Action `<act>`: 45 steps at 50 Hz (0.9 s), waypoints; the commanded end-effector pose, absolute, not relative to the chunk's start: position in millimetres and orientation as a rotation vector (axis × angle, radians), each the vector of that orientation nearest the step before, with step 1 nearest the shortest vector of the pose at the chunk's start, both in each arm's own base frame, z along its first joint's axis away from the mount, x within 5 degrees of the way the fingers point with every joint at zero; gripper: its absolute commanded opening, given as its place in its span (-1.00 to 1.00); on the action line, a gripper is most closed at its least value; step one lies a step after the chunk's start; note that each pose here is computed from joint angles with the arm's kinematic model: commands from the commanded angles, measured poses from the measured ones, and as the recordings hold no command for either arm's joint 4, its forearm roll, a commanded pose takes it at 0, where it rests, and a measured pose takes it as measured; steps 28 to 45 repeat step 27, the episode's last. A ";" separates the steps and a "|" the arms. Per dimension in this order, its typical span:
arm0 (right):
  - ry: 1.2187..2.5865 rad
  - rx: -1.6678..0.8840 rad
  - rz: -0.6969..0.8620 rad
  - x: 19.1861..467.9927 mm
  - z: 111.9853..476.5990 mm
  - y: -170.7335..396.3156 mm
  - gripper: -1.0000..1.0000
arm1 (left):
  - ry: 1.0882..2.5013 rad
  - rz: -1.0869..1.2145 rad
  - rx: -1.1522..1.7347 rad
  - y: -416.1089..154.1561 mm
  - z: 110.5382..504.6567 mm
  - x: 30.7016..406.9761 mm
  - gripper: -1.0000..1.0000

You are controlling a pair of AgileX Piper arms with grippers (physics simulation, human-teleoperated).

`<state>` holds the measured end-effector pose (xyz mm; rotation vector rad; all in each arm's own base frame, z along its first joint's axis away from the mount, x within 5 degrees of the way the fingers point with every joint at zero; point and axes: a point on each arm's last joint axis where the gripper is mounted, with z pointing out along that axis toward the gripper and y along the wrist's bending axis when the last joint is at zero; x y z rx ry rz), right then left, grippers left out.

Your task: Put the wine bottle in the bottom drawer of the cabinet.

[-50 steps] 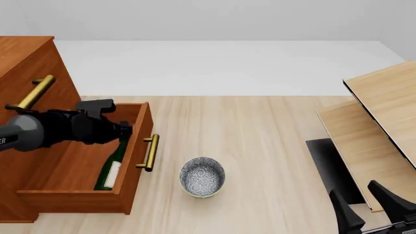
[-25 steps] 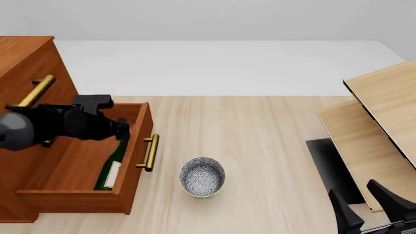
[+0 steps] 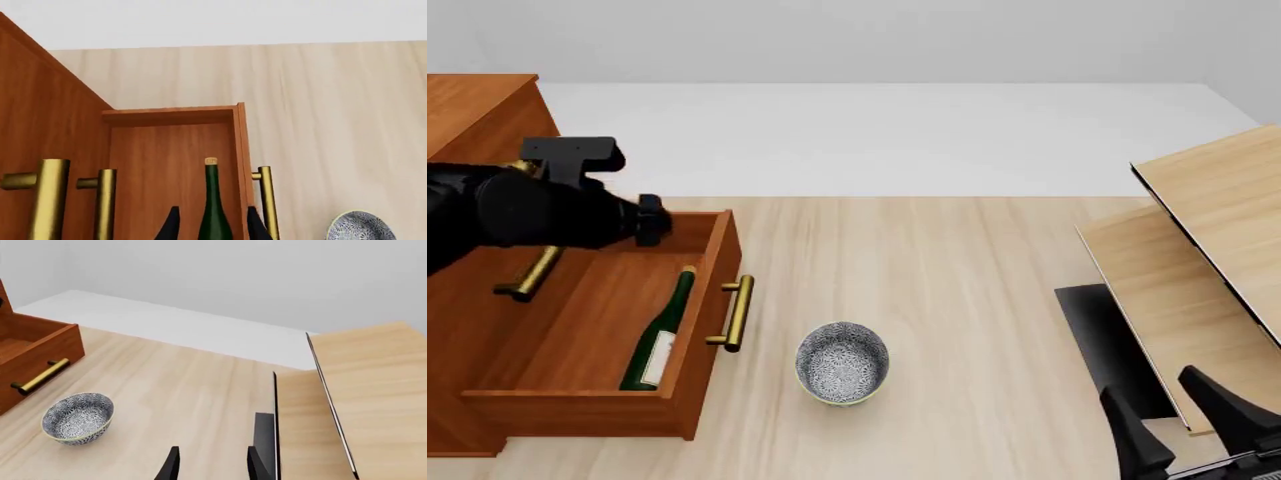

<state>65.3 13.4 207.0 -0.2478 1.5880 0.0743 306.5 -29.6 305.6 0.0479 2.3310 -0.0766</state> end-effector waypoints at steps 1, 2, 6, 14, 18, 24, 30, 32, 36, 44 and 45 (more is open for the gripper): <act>1.580 -0.260 0.075 64.6 208.2 13.9 1.00 | 2.251 -0.067 0.127 -32.3 360.6 271.6 1.00; 1.579 -0.259 0.076 64.1 208.3 13.8 1.00 | 2.241 -0.068 0.127 -32.2 366.3 268.1 1.00; 1.579 -0.262 0.077 62.9 207.9 13.7 1.00 | 2.209 -0.067 0.137 -31.5 384.6 255.5 1.00; 1.578 -0.270 0.084 66.2 208.2 15.1 1.00 | 2.152 -0.058 0.168 -29.8 407.3 231.2 1.00; 1.577 -0.272 0.086 65.8 208.2 15.1 1.00 | 2.122 -0.077 0.164 -30.8 421.9 216.0 1.00; 1.576 -0.271 0.086 64.9 208.2 14.9 1.00 | 2.073 -0.074 0.170 -26.9 442.2 188.0 1.00; 1.575 -0.275 0.089 65.4 208.4 15.3 1.00 | 2.042 -0.087 0.166 -25.6 454.8 168.1 1.00; 1.575 -0.275 0.089 65.4 208.4 15.3 1.00 | 2.042 -0.087 0.166 -25.6 454.8 168.1 1.00; 1.575 -0.275 0.089 65.4 208.4 15.3 1.00 | 2.042 -0.087 0.166 -25.6 454.8 168.1 1.00; 1.575 -0.275 0.089 65.4 208.4 15.3 1.00 | 2.042 -0.087 0.166 -25.6 454.8 168.1 1.00; 1.575 -0.275 0.089 65.4 208.4 15.3 1.00 | 2.042 -0.087 0.166 -25.6 454.8 168.1 1.00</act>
